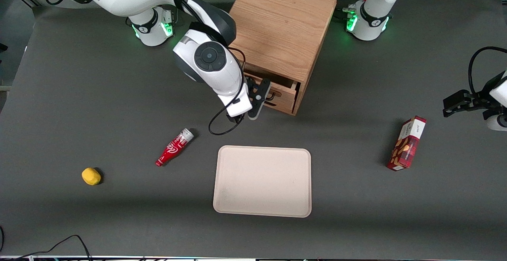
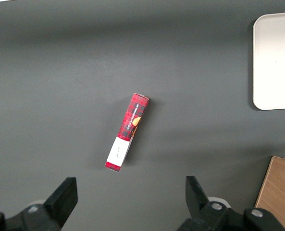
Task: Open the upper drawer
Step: 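Pull the upper drawer outward by its handle with the right gripper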
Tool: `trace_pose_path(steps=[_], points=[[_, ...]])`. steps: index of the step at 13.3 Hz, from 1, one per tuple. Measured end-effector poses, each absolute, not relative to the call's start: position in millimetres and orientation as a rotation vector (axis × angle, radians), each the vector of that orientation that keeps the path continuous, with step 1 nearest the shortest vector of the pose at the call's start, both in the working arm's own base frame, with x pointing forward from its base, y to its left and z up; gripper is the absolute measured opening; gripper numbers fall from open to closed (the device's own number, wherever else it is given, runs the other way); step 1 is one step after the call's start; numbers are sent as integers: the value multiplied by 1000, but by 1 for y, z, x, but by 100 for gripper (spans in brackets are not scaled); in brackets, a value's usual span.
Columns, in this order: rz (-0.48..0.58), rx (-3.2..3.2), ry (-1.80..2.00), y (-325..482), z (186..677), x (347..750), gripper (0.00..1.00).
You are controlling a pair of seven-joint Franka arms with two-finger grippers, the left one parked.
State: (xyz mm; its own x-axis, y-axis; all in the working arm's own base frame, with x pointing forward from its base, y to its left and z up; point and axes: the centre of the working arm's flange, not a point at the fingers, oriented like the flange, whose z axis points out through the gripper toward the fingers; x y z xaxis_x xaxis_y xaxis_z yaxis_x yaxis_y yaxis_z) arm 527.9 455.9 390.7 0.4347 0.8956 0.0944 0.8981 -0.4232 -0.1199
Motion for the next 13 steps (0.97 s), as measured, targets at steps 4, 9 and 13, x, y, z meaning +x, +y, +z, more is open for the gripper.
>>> trace_pose_path(steps=[4, 9, 13], points=[[-75, -2549, -1599, 434, 393, 555, 100], [-149, -2587, -1620, 391, 398, 599, 100], [-194, -2589, -1621, 351, 404, 635, 100]])
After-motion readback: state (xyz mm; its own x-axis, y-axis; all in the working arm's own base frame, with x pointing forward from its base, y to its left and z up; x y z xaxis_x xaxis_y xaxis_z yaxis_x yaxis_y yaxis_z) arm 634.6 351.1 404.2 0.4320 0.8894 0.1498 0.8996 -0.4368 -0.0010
